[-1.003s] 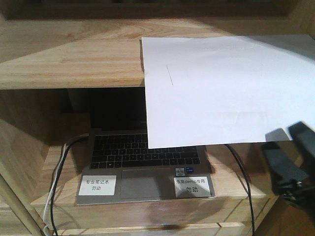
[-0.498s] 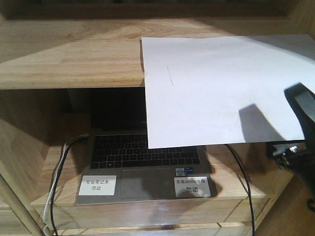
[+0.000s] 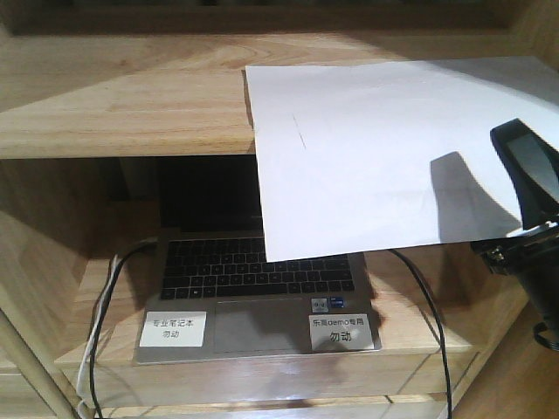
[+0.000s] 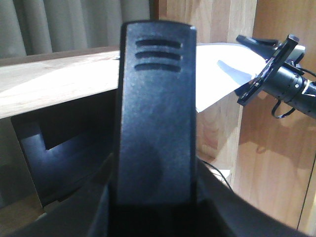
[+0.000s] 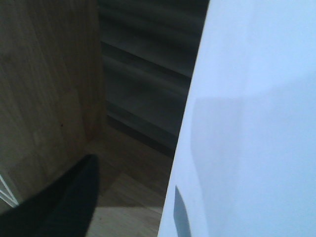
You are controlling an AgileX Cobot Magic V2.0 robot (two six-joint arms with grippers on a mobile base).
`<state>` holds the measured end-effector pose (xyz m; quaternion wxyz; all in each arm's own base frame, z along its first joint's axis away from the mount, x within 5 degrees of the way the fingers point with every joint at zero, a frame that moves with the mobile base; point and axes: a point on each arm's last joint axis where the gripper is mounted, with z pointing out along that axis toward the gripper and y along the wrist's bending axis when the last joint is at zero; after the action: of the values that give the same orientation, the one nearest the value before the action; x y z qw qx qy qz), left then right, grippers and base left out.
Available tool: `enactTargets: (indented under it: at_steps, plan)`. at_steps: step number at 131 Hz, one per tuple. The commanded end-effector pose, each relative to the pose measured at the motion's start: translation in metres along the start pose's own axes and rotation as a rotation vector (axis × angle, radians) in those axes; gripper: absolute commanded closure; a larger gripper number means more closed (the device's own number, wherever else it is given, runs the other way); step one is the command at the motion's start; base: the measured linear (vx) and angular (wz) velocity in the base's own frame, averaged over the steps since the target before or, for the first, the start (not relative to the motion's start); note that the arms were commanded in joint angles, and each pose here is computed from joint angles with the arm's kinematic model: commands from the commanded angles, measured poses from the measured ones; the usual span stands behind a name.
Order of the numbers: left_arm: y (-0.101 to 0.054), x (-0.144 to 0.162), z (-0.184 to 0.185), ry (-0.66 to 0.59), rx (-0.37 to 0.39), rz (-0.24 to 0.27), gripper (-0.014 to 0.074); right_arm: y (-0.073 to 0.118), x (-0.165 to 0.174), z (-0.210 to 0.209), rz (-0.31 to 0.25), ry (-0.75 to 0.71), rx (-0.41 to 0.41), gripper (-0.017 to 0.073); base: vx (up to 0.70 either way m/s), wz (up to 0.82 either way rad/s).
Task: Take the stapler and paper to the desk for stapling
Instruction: 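Grasp the edge of the white paper sheet with the right gripper, then pull the paper off the shelf with the right gripper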
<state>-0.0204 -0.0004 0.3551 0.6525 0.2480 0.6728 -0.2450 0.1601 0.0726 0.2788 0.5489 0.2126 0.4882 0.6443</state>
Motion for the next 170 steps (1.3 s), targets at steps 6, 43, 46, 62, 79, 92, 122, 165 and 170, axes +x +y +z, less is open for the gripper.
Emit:
enactTargets:
  at_steps: [6,43,46,62,79,92,122,165,170]
  plan:
    - [0.001,-0.017,-0.001,-0.123,-0.001,-0.011,0.06,0.025,-0.005,0.004,-0.017,-0.046,-0.224,0.027,0.0,0.0]
    - [0.001,-0.017,-0.001,-0.123,-0.001,-0.011,0.06,0.025,-0.005,0.004,-0.017,-0.046,-0.224,0.0574,0.0,0.0]
    - [0.001,-0.017,-0.001,-0.123,-0.001,-0.011,0.06,0.025,-0.005,0.004,-0.017,-0.045,-0.224,0.0573,0.0,0.0]
    - [0.001,-0.017,-0.001,-0.123,-0.001,-0.012,0.06,0.026,-0.005,0.003,-0.02,-0.04,-0.231,0.0569,0.0,0.0]
    - [0.001,-0.017,-0.001,-0.123,-0.001,-0.012,0.06,0.033,-0.005,0.0,-0.035,-0.026,-0.266,0.0569,0.0,0.0]
    - [0.001,-0.017,-0.001,-0.123,-0.001,-0.012,0.06,0.041,-0.004,-0.003,-0.051,-0.008,-0.304,0.0569,0.0,0.0]
    - [0.001,-0.017,-0.001,-0.123,-0.001,-0.012,0.06,0.059,0.001,-0.013,-0.099,0.061,-0.402,0.0569,0.0,0.0]
    - [0.001,-0.017,-0.001,-0.123,-0.001,-0.012,0.06,0.087,-0.009,-0.039,-0.176,0.021,-0.384,0.0568,0.0,0.0]
    - [0.001,-0.017,-0.001,-0.123,-0.001,-0.012,0.06,0.091,-0.011,-0.044,-0.193,0.006,-0.389,0.0568,0.0,0.0]
